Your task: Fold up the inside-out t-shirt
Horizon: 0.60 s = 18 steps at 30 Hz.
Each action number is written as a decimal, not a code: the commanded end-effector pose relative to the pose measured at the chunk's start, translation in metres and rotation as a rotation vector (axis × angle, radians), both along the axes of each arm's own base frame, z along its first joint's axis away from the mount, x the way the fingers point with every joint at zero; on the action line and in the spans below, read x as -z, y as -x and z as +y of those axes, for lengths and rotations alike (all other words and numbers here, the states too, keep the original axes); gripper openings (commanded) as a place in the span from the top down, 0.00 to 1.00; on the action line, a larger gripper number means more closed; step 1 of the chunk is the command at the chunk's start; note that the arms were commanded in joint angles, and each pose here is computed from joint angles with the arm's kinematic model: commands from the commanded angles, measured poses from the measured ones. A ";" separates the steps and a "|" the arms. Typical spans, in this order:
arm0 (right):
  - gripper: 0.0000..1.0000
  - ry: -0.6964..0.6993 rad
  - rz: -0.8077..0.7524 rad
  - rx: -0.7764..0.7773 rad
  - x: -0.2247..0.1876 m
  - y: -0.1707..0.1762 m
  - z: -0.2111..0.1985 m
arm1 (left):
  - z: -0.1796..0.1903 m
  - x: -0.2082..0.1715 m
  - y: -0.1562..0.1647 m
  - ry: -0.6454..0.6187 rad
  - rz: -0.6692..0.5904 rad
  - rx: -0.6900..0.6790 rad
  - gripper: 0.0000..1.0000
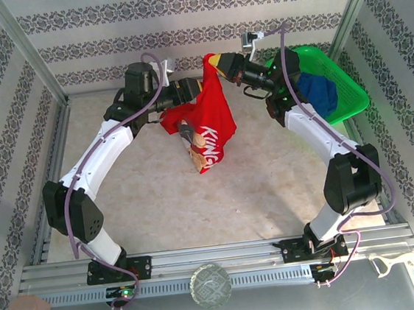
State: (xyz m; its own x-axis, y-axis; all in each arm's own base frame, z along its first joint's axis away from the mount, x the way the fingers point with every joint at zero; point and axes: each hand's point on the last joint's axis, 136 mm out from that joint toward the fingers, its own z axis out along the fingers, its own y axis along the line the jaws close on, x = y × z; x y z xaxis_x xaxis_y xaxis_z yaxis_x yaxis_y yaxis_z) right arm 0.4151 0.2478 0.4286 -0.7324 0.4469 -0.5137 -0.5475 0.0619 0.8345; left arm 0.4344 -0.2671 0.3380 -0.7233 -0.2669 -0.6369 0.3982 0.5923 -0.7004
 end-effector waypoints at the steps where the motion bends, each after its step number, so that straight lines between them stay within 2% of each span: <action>1: 1.00 -0.012 -0.067 -0.022 -0.020 0.021 0.004 | -0.004 -0.005 -0.010 -0.024 -0.029 -0.003 0.41; 5: 1.00 -0.007 -0.064 -0.021 -0.017 0.024 0.006 | -0.009 -0.008 -0.017 -0.008 -0.038 0.009 0.43; 6: 1.00 -0.006 -0.065 -0.021 -0.017 0.025 0.006 | -0.012 -0.008 -0.019 0.000 -0.040 0.018 0.48; 8: 1.00 -0.005 -0.060 -0.013 -0.015 0.026 0.005 | -0.017 -0.009 -0.020 0.016 -0.034 0.039 0.69; 10: 1.00 -0.001 -0.046 0.011 -0.009 0.022 0.000 | -0.019 -0.013 -0.019 0.028 -0.037 0.057 0.96; 11: 1.00 0.001 -0.035 0.030 -0.005 0.019 -0.005 | -0.019 -0.022 -0.017 0.036 -0.055 0.064 1.00; 14: 1.00 0.030 0.049 0.146 0.028 -0.001 -0.030 | -0.005 -0.070 -0.014 0.085 -0.131 0.058 1.00; 18: 1.00 0.066 0.159 0.290 0.074 -0.021 -0.063 | 0.019 -0.155 -0.005 0.279 -0.253 0.071 1.00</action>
